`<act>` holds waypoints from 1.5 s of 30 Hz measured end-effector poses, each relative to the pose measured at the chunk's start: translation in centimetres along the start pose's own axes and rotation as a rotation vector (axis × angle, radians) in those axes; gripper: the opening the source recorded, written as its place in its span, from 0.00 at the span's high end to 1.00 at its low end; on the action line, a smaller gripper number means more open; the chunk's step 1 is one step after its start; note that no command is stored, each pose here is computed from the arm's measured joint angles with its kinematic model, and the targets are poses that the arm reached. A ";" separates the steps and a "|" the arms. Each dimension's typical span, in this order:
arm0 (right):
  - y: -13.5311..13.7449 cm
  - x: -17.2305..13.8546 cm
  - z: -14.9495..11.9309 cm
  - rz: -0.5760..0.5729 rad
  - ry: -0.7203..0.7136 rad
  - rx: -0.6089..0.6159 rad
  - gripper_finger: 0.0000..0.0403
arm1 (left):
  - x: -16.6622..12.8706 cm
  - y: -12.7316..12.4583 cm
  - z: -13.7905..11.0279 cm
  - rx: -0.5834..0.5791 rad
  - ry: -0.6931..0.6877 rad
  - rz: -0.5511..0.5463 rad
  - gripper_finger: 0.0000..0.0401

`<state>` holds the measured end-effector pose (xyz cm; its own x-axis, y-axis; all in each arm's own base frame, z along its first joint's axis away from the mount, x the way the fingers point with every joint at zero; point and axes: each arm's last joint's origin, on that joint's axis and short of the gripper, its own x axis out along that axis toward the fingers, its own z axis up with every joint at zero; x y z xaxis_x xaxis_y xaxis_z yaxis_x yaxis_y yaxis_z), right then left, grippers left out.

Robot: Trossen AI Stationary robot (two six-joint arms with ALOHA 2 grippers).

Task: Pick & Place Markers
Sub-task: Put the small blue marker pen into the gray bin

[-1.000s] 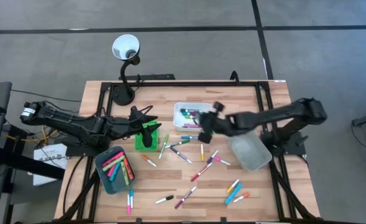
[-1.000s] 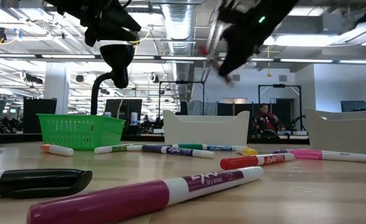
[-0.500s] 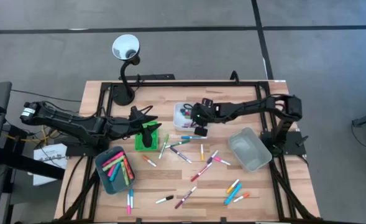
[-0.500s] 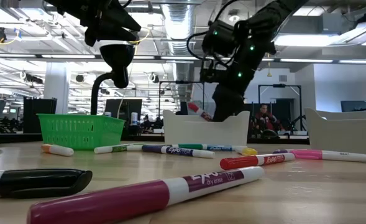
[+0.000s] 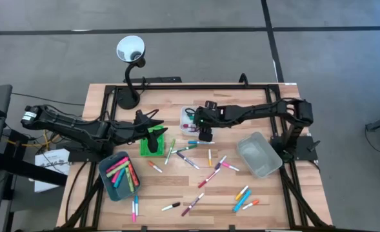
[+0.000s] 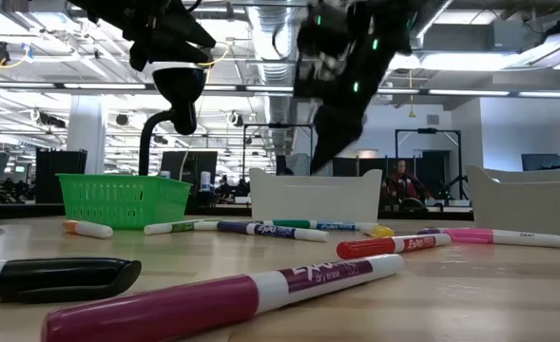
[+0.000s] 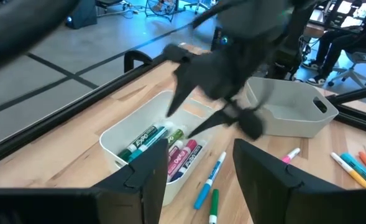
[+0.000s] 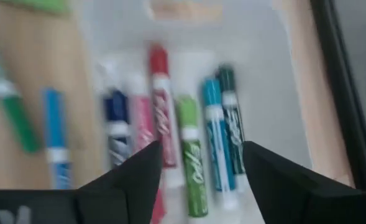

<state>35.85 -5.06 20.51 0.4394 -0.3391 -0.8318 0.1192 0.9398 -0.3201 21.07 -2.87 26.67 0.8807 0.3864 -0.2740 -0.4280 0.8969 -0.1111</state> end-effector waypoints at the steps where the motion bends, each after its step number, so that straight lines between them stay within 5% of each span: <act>1: 0.3 -0.9 0.2 0.009 0.006 -0.008 0.44 | 0.0 0.0 0.0 0.000 0.001 -0.003 0.56; 8: 1.8 -9.5 1.0 0.059 -0.051 -0.037 0.47 | -0.1 -0.8 -0.2 0.050 0.076 -0.261 0.56; 13: 2.0 -13.8 -1.3 0.088 -0.152 0.002 0.53 | 0.0 -1.3 -0.6 0.060 0.105 -0.333 0.56; 23: 4.9 -9.1 -7.6 0.211 -0.335 0.140 0.64 | 4.7 -4.4 -4.6 0.350 0.139 -0.414 0.56; 34: 4.5 -9.1 -6.7 0.212 -0.438 0.195 0.68 | 11.2 -5.3 -10.5 0.403 0.369 -0.474 0.56; 45: 4.4 -9.1 -6.5 0.209 -0.458 0.195 0.68 | 12.7 -4.7 -13.9 0.435 0.490 -0.444 0.62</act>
<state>26.59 1.92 23.73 0.8097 -0.1320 -0.5718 0.1318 0.9904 -0.0421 31.48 -5.18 10.47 0.7179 -0.0751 -0.6921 0.1492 0.9877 0.0476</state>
